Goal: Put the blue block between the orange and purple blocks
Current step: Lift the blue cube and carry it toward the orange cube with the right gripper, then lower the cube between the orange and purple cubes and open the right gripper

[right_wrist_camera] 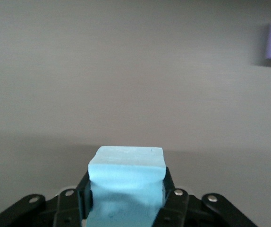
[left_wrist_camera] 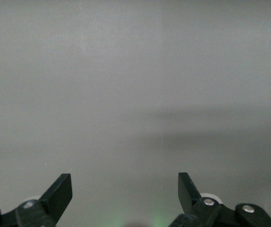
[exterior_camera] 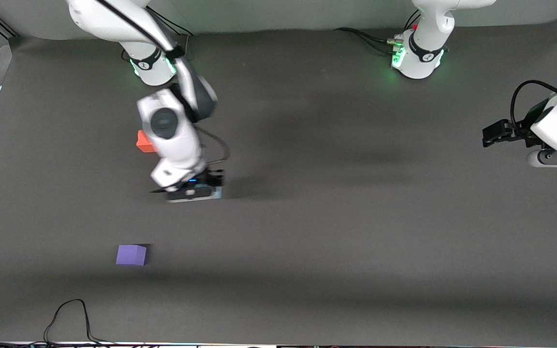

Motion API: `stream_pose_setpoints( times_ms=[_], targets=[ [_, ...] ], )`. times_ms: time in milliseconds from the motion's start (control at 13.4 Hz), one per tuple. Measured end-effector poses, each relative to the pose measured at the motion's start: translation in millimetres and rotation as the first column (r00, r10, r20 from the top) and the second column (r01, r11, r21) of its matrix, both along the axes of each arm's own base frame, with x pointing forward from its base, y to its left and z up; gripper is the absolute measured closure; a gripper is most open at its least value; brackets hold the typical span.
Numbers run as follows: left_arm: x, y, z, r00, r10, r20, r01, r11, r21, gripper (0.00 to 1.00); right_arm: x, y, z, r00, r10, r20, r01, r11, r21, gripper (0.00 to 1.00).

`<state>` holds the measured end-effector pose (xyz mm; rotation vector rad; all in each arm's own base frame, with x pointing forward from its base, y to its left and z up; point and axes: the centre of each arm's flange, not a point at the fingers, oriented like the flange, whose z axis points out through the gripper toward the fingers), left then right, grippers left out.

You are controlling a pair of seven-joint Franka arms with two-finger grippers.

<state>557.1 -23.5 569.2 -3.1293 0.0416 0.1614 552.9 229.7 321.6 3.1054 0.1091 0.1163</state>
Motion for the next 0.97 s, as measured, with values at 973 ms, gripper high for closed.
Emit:
stream_pose_setpoints(
  times_ms=[973],
  targets=[
    [1.2,0.2,-0.1,1.000,0.000,0.000,0.000,1.000,0.000,0.00,-10.6,-196.9,-117.2,0.993,-0.026,-0.118,0.026,1.000,0.001,0.45]
  ],
)
